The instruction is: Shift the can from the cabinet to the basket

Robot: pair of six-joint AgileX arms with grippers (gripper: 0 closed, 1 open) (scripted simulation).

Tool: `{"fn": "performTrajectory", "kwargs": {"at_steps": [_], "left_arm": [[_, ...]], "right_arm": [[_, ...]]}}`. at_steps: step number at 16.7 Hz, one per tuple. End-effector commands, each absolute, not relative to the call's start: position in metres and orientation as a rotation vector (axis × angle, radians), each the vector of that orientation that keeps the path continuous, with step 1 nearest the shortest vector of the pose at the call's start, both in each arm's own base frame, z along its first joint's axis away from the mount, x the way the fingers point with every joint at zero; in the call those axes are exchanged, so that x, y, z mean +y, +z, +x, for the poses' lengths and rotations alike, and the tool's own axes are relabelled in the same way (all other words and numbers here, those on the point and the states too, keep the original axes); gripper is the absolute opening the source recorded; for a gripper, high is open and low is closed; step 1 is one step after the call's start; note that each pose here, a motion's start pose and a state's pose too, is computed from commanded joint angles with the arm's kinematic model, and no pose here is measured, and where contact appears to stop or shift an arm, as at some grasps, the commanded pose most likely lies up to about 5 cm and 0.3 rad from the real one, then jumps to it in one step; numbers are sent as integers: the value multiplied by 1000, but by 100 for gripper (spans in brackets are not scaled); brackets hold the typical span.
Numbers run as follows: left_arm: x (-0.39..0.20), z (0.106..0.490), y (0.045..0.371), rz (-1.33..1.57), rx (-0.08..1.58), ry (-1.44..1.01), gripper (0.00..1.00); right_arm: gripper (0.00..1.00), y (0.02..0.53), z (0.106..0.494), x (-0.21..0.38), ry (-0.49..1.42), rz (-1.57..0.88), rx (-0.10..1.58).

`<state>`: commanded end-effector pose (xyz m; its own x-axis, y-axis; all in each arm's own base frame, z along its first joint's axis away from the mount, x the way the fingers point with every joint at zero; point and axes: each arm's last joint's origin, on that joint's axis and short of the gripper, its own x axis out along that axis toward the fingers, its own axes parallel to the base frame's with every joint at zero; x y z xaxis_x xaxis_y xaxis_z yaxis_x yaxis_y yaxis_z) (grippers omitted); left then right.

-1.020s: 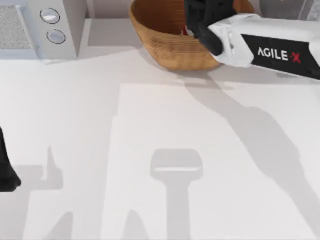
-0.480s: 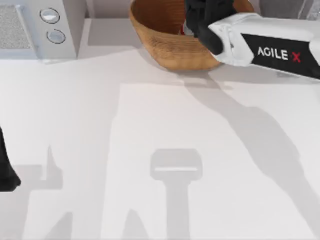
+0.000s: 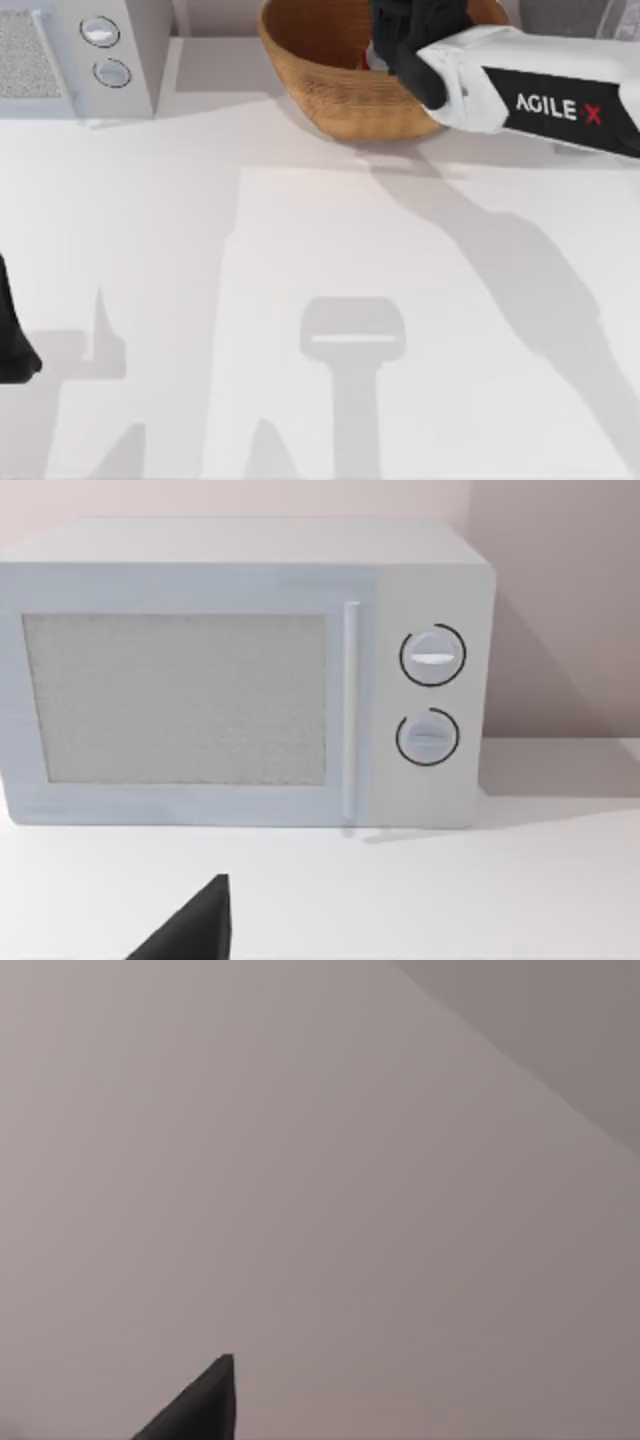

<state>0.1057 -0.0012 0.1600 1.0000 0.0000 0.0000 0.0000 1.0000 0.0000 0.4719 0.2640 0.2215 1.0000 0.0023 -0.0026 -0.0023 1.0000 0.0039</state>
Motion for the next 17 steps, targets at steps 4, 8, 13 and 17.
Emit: {"fn": "performTrajectory", "kwargs": {"at_steps": [4, 8, 13, 17], "left_arm": [[-1, 106, 160, 0, 0, 0, 100], [-1, 106, 160, 0, 0, 0, 100], [-1, 106, 160, 0, 0, 0, 100], [-1, 106, 160, 0, 0, 0, 100]], "right_arm": [[100, 222, 472, 264, 2, 4, 3], [100, 222, 472, 264, 2, 4, 3], [100, 222, 472, 264, 2, 4, 3], [100, 224, 470, 263, 6, 4, 2]]}}
